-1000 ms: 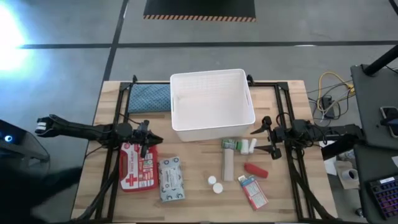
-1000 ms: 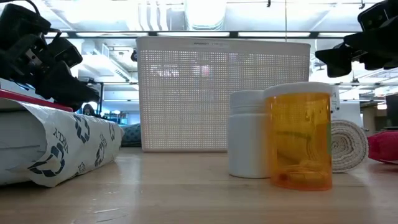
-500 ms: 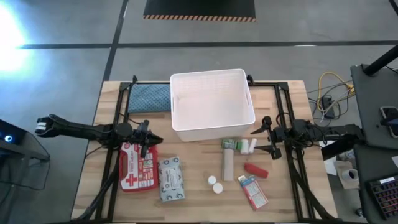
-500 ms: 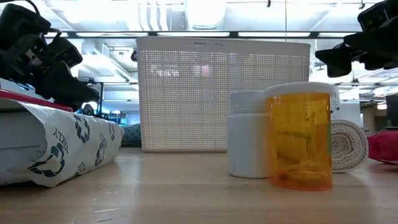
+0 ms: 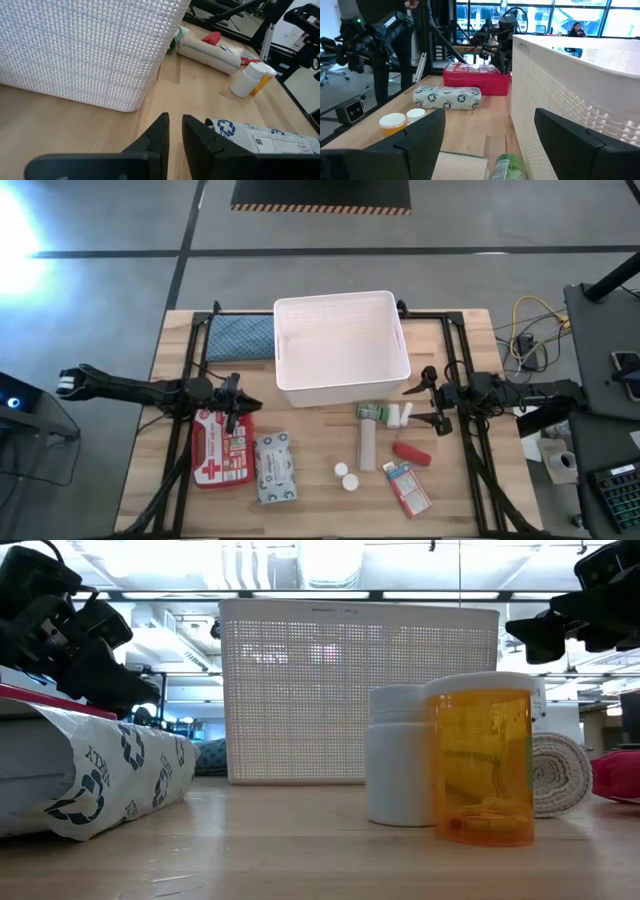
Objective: Pick & place medical supplies in basket/bin
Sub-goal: Put the white rolled gauze into the bin
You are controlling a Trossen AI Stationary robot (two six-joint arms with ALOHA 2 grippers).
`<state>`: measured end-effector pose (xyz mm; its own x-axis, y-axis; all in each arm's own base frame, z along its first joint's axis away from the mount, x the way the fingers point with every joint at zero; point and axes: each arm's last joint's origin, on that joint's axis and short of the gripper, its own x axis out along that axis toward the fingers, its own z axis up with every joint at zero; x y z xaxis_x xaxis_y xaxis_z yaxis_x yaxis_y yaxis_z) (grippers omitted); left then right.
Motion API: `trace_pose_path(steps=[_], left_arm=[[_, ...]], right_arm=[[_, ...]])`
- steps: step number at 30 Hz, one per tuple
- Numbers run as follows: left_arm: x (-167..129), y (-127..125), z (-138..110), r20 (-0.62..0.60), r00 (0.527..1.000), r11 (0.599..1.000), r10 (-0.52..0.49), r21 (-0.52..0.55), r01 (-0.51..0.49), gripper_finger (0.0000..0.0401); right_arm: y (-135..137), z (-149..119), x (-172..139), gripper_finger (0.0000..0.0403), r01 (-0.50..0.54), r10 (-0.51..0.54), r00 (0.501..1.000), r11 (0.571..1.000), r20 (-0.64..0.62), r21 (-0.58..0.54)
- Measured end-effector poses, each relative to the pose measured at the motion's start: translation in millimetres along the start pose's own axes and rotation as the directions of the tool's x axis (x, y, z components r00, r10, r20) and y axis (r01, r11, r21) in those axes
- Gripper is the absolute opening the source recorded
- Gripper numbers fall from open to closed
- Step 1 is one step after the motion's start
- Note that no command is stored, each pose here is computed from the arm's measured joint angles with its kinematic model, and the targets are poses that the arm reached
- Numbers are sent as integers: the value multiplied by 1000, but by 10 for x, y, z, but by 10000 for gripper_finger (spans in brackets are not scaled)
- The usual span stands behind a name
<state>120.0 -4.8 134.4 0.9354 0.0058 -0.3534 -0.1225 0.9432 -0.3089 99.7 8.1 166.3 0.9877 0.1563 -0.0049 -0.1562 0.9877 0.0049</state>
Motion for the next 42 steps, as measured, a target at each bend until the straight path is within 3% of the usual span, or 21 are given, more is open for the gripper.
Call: trace_pose_path(steps=[3, 5, 7, 9, 10, 13, 14, 16, 18, 19, 22, 24, 27, 30, 32, 34, 37, 40, 42], left_arm=[[0, 0, 0, 0, 1000, 1000, -1, 0, 1, 33], [0, 0, 0, 0, 1000, 1000, 0, 0, 0, 33], [0, 0, 0, 0, 1000, 1000, 0, 0, 0, 33], [0, 0, 0, 0, 1000, 1000, 0, 0, 0, 33], [0, -1, 0, 0, 1000, 1000, 0, 0, 0, 33], [0, 0, 0, 0, 1000, 1000, 0, 0, 0, 33], [0, 0, 0, 0, 1000, 1000, 0, 0, 0, 33], [0, 0, 0, 0, 1000, 1000, 0, 0, 0, 33], [0, 0, 0, 0, 1000, 1000, 0, 0, 0, 33], [0, 0, 0, 0, 1000, 1000, 0, 0, 0, 33], [0, 0, 0, 0, 1000, 1000, 0, 0, 0, 33], [0, 0, 0, 0, 1000, 1000, 0, 0, 0, 33], [0, 0, 0, 0, 1000, 1000, 0, 0, 0, 33], [0, 0, -1, 0, 1000, 1000, 0, 1, 0, 33], [0, 0, 0, 0, 1000, 1000, 0, 0, 0, 33], [0, 0, 0, 0, 1000, 1000, 0, 0, 0, 33], [0, 0, -1, 0, 1000, 1000, 0, 0, 0, 33], [0, 0, 0, 0, 1000, 1000, 0, 0, 0, 33], [0, 0, 0, 0, 1000, 1000, 0, 0, 0, 33]], right_arm=[[-6, 1, 0, 297, 22, -22, 1000, 999, 1, 23], [-26, 12, -2, 297, 87, -90, 996, 986, 13, 141], [-46, 11, -4, 297, 147, -160, 987, 935, 12, 323], [-64, 2, -7, 297, 189, -222, 975, 835, 3, 517], [-70, 3, -8, 297, 189, -243, 970, 762, 4, 620], [-74, -2, -9, 297, 118, -254, 967, 446, 0, 887], [-72, -3, -9, 297, 95, -247, 969, 366, -2, 926], [-62, -3, 0, 297, 74, -218, 976, 318, -3, 945], [-26, 2, 6, 297, 32, -117, 993, 280, 1, 959], [-8, 7, 8, 297, 10, -71, 997, 232, 6, 973], [24, -1, 19, 297, 5, -39, 999, 19, -4, 1000], [51, -2, 31, 297, 14, -31, 999, -65, -16, 998], [119, -46, 46, 297, 149, 49, 989, -210, -142, 966], [219, 5, 44, 297, 339, 157, 940, -324, -303, 883], [277, 54, 17, 297, 497, 214, 868, -358, -449, 790], [311, 111, -19, 297, 643, 212, 764, -337, -609, 688], [310, 241, -42, 297, 761, 82, 620, -305, -780, 573], [294, 338, 17, 297, 830, -69, 485, -277, -872, 484], [303, 373, 114, 297, 845, -139, 439, -272, -888, 460]])
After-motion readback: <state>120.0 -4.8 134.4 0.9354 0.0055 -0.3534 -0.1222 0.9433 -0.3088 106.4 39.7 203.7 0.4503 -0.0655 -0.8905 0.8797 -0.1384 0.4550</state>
